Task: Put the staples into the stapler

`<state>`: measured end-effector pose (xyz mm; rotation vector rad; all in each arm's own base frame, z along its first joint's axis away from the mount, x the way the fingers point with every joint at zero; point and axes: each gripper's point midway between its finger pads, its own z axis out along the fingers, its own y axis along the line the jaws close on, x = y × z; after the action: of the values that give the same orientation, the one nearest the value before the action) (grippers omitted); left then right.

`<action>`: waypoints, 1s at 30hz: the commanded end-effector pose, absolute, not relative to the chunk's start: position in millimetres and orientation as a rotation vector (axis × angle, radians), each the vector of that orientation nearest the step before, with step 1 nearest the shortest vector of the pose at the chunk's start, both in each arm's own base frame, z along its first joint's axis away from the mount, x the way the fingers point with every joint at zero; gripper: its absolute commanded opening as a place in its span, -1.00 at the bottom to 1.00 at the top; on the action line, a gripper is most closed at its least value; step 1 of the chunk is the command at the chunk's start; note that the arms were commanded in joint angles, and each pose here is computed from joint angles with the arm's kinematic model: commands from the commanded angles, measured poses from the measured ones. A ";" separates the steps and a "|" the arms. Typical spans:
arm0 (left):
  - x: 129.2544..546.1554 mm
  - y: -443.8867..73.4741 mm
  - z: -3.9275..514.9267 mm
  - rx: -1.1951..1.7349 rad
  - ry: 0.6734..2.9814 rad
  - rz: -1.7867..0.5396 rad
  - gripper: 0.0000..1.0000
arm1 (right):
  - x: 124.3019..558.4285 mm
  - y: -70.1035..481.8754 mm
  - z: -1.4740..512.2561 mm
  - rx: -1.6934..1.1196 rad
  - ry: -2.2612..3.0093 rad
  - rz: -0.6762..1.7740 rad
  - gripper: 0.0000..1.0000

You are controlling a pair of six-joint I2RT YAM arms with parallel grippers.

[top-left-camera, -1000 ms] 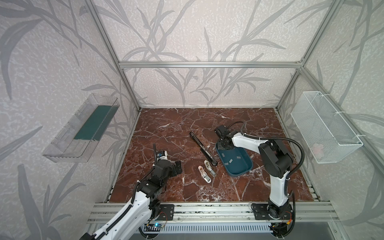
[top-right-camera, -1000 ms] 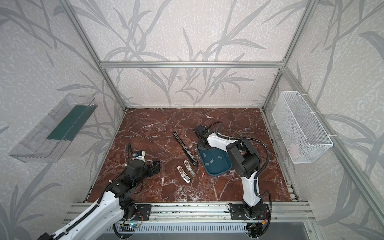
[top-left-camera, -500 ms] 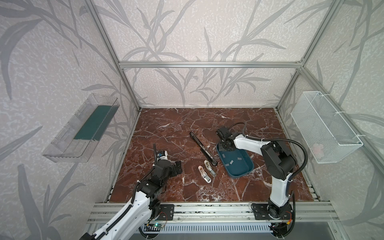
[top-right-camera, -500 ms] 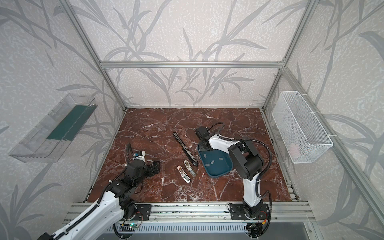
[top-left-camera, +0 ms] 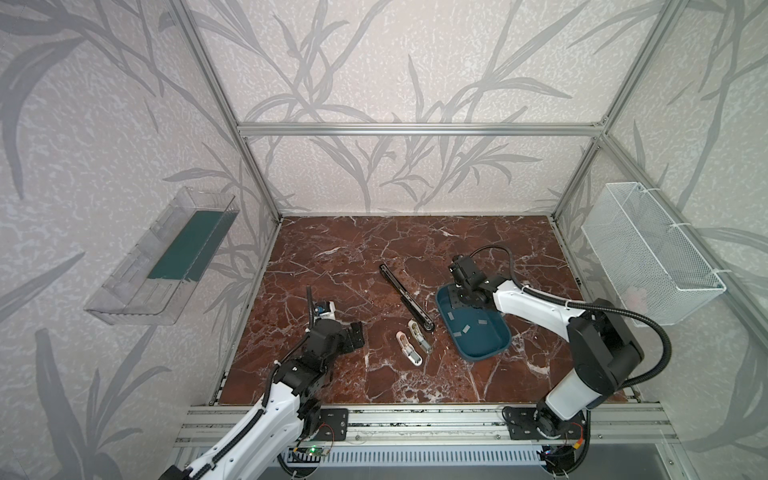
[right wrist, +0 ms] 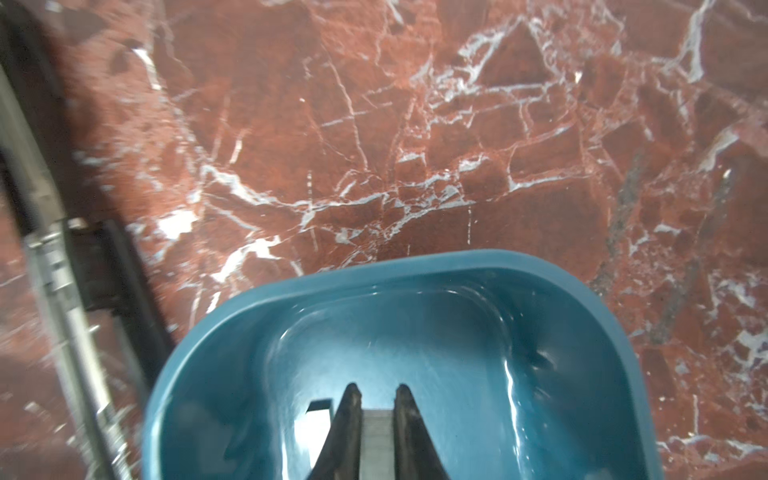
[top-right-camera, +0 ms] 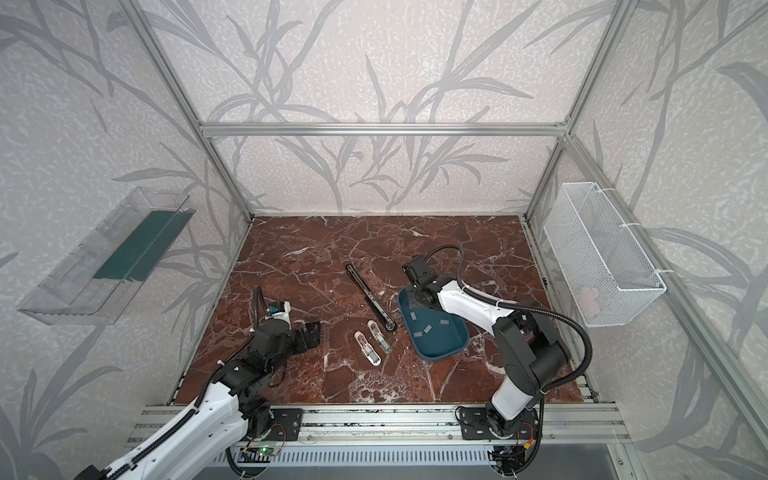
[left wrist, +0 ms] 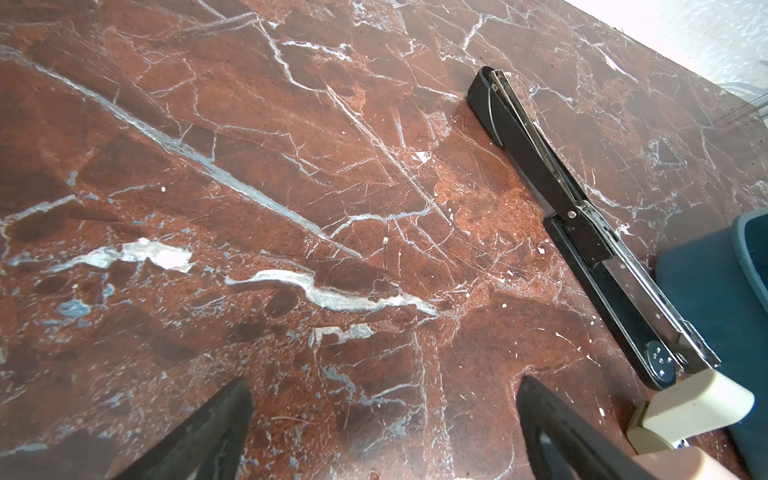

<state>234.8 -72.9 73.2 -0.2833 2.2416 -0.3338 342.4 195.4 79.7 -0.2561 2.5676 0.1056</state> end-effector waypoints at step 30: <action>241.4 -72.7 80.1 -0.307 2.230 -0.328 0.99 | 301.0 306.9 100.3 -0.768 2.283 0.502 -0.66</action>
<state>234.3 -72.6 66.3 -0.2837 2.2692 -0.3173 301.7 299.0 99.7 -0.7628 2.2941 0.4544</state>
